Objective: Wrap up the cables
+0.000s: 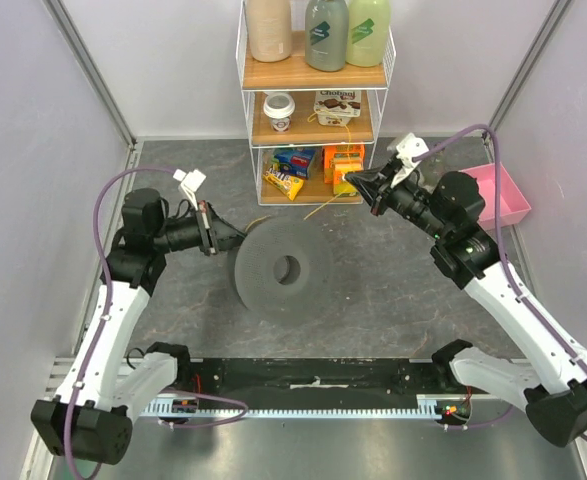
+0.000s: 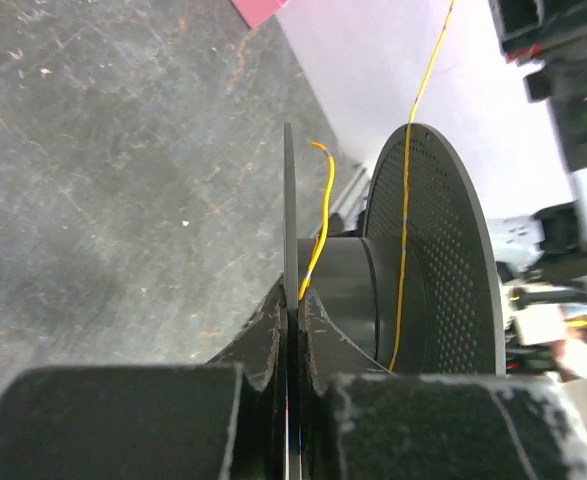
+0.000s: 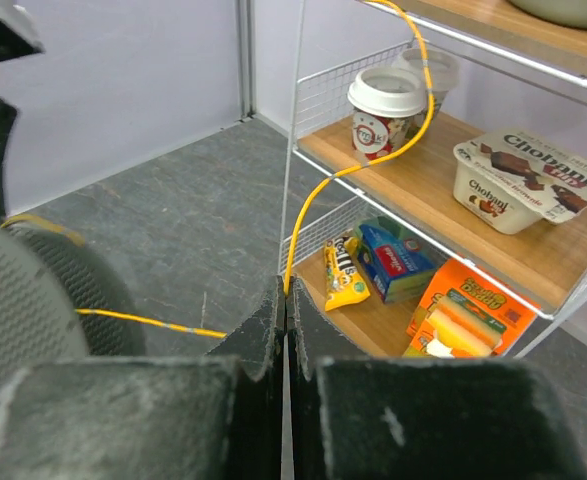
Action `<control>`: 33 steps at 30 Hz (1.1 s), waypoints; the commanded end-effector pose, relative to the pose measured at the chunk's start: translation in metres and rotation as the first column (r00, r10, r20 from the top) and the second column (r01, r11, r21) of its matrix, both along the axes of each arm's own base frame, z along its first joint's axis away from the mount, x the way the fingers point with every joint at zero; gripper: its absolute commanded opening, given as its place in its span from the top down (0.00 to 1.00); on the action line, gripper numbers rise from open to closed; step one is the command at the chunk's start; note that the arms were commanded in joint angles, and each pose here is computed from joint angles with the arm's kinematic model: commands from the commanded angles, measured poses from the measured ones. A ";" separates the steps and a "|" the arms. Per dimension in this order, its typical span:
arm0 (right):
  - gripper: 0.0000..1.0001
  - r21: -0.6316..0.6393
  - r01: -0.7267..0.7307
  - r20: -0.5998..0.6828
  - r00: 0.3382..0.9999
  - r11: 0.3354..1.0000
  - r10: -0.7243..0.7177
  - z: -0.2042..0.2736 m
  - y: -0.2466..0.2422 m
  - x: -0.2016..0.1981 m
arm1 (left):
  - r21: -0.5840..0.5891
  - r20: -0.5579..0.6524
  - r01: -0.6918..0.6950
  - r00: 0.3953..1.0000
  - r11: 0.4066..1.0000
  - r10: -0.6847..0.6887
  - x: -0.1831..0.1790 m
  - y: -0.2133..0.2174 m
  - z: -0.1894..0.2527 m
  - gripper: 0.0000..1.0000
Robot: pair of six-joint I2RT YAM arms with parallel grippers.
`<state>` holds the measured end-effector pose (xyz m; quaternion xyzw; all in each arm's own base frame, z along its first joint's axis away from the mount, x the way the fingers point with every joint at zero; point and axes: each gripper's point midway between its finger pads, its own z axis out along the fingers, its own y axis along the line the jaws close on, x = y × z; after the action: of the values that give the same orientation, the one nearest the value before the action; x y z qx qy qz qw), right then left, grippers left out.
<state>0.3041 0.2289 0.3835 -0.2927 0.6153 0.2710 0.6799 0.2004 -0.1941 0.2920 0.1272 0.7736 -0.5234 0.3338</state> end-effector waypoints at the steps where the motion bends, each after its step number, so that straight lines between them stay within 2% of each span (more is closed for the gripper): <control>1: 1.00 0.037 0.009 0.045 0.999 0.999 -0.011 0.011 -0.015 -0.010 | -0.242 -0.199 0.053 0.975 0.969 -0.103 -0.011 0.003 0.029 0.98; 5: 1.00 0.070 -0.065 -0.048 0.996 0.995 0.069 -0.012 -0.003 -0.019 | -0.287 -0.135 0.083 0.983 0.954 -0.126 -0.006 0.002 0.047 0.98; 8: 1.00 0.101 -0.052 -0.097 0.993 0.994 0.061 -0.022 0.000 -0.012 | -0.300 -0.109 0.128 0.980 0.945 -0.167 -0.013 0.001 0.052 0.98; 10: 1.00 0.100 -0.044 -0.100 0.994 0.994 0.054 -0.025 0.001 -0.008 | -0.312 -0.134 0.109 0.978 0.944 -0.158 -0.012 0.003 0.054 0.99; 14: 1.00 0.119 -0.053 -0.111 0.992 0.992 0.067 -0.029 0.001 -0.012 | -0.341 -0.219 -0.014 0.973 0.940 -0.065 0.011 0.015 0.061 0.98; 17: 1.00 0.150 -0.076 -0.095 0.991 0.986 0.091 -0.022 0.000 -0.024 | -0.355 -0.267 -0.155 0.962 0.922 0.059 0.040 0.035 0.072 0.98; 21: 1.00 0.181 -0.135 -0.095 0.983 0.974 0.154 -0.015 0.009 -0.039 | -0.327 -0.389 -0.329 0.901 0.886 0.191 0.066 0.047 0.072 0.98; 26: 1.00 0.123 -0.235 -0.088 0.965 0.964 0.246 -0.025 0.036 -0.064 | -0.275 -0.492 -0.441 0.828 0.854 0.270 0.078 0.054 0.067 0.98; 29: 1.00 0.108 -0.278 -0.101 0.952 0.954 0.289 -0.034 0.053 -0.077 | -0.259 -0.506 -0.469 0.810 0.844 0.295 0.078 0.056 0.065 0.98; 33: 1.00 0.104 -0.315 -0.100 0.941 0.944 0.325 -0.037 0.064 -0.089 | -0.179 -0.525 -0.546 0.757 0.818 0.390 0.083 0.066 0.048 0.98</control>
<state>0.2205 0.2866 0.3459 -0.3333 0.5947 0.4213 0.5981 0.2814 -0.1388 0.3370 -0.2126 0.7371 -0.5847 0.2639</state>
